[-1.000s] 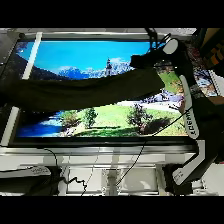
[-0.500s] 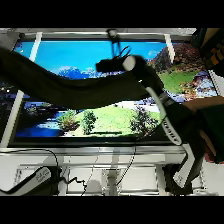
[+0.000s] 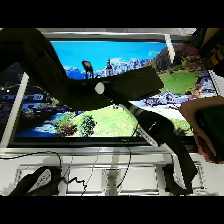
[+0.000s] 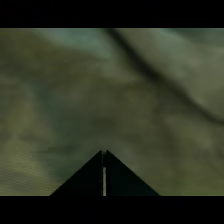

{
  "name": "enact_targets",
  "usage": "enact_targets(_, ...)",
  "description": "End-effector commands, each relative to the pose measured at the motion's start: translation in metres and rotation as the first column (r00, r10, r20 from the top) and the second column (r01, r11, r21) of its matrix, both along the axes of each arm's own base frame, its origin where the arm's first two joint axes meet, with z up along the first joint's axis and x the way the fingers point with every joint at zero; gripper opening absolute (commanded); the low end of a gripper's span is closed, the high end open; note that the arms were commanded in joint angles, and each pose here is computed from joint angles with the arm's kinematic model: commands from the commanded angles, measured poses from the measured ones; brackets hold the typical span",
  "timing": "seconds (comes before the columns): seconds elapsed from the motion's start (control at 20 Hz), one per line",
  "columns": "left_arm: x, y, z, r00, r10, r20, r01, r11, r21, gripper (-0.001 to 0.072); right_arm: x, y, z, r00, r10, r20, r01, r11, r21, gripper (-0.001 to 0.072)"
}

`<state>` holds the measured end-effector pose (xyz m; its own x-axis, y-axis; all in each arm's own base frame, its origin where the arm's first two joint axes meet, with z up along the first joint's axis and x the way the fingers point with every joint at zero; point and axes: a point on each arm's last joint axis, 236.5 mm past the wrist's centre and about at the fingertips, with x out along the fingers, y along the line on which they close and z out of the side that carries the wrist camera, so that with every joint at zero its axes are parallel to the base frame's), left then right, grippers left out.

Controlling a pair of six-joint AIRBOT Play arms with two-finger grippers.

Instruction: Fold the clothes and pants, and hang the long-sleeved shirts on hangers.

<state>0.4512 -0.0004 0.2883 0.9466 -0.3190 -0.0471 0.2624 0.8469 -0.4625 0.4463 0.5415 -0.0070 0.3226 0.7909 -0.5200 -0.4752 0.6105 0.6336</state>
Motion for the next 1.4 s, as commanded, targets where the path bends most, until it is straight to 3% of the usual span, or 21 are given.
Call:
enact_targets(0.0, 0.004, -0.029, -0.007, 0.998, -0.067, -0.02, 0.067, 0.998, -0.023, 0.0036, -0.041, 0.043, -0.009, 0.999, 0.044, -0.024, -0.043, 0.998, 0.047, 0.0008)
enact_targets(0.2, 0.007, -0.034, -0.013, 0.996, -0.08, -0.033, 0.079, 0.997, -0.025, 0.0036, -0.048, 0.048, -0.016, 0.996, 0.078, 0.046, -0.077, 0.997, -0.014, 0.0011)
enact_targets(0.35, 0.012, -0.035, -0.026, 0.995, -0.084, -0.06, 0.082, 0.996, -0.023, 0.0036, -0.021, -0.004, -0.024, 0.986, 0.132, 0.1, -0.108, 0.971, -0.214, 0.0012)
enact_targets(0.5, 0.025, -0.041, -0.057, 0.986, -0.106, -0.126, 0.101, 0.994, -0.044, 0.0036, 0.015, -0.093, -0.016, 0.993, 0.112, 0.038, -0.089, 0.921, -0.38, 0.0013)
enact_targets(0.7, 0.039, -0.092, -0.109, 0.948, -0.221, -0.23, 0.207, 0.975, -0.084, 0.0036, 0.035, -0.215, 0.026, 0.994, 0.008, -0.107, -0.055, 0.89, -0.453, 0.0013)
enact_targets(0.85, 0.034, -0.165, -0.148, 0.884, -0.358, -0.301, 0.338, 0.934, -0.12, 0.0038, 0.052, -0.281, 0.065, 0.991, -0.091, -0.098, 0.037, 0.892, -0.451, 0.0014)
enact_targets(0.9, 0.029, -0.186, -0.159, 0.86, -0.396, -0.322, 0.376, 0.918, -0.124, 0.0157, 0.058, -0.298, 0.076, 0.989, -0.12, -0.083, 0.071, 0.893, -0.445, 0.0013)
enact_targets(0.95, 0.024, -0.205, -0.169, 0.838, -0.428, -0.34, 0.409, 0.903, -0.13, 0.0594, 0.062, -0.31, 0.084, 0.987, -0.142, -0.073, 0.096, 0.893, -0.44, 0.0014)
enact_targets(1.0, 0.02, -0.217, -0.175, 0.822, -0.448, -0.35, 0.43, 0.893, -0.134, 0.0697, 0.063, -0.32, 0.091, 0.985, -0.157, -0.069, 0.111, 0.892, -0.439, 0.0014)
enact_targets(1.15, 0.022, -0.209, -0.17, 0.833, -0.437, -0.339, 0.421, 0.899, -0.123, 0.0699, 0.057, -0.34, 0.105, 0.982, -0.173, -0.072, 0.123, 0.885, -0.449, 0.0014)
enact_targets(1.35, 0.02, -0.13, -0.154, 0.863, -0.344, -0.372, 0.342, 0.937, -0.073, 0.0682, 0.057, -0.345, 0.105, 0.99, -0.137, -0.045, 0.1, 0.879, -0.466, 0.0014)
